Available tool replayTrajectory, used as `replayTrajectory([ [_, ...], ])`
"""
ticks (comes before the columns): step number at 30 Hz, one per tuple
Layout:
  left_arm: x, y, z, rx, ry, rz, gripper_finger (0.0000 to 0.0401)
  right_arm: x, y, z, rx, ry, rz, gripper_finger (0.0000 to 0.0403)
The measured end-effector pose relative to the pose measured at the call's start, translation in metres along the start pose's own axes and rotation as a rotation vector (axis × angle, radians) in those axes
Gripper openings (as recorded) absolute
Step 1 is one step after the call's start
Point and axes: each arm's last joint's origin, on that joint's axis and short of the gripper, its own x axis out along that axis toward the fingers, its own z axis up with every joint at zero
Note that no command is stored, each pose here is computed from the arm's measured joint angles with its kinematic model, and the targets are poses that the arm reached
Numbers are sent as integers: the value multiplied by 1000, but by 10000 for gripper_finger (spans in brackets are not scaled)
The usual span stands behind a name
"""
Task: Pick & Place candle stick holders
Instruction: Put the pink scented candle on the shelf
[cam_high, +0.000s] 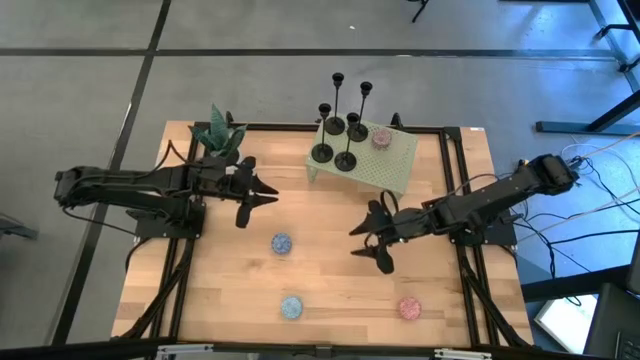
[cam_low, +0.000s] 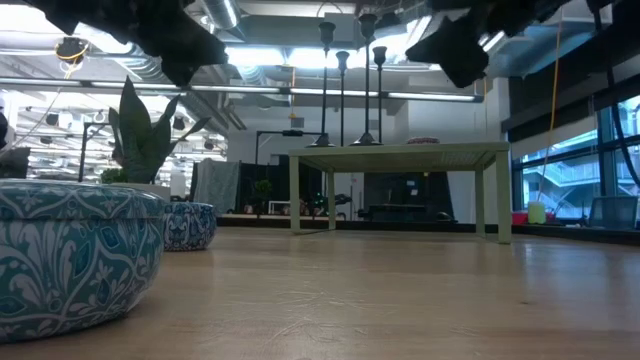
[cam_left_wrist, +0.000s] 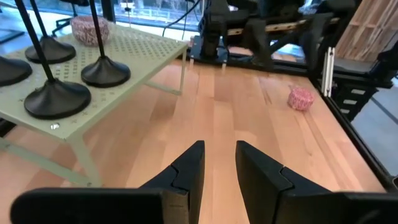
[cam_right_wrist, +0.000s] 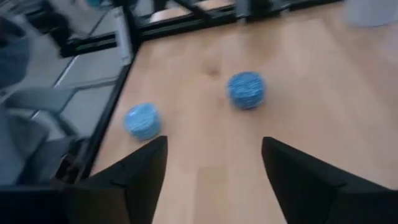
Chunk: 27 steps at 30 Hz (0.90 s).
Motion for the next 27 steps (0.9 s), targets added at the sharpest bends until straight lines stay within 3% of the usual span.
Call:
replayTrajectory([
  [6,7,1,-3,-3,33,8,97,-2,12,-8,-87,44,40,294],
  [10,12,2,-5,-3,42,17,126,-2,15,-7,-171,24,53,295],
  [14,18,2,-6,-3,48,13,160,-2,15,-4,-178,-5,42,296],
  [18,30,-1,-14,-1,120,-52,189,-2,14,-5,-184,-4,26,296],
  [27,55,-28,-38,160,260,-195,239,-2,14,-5,-149,3,17,296],
])
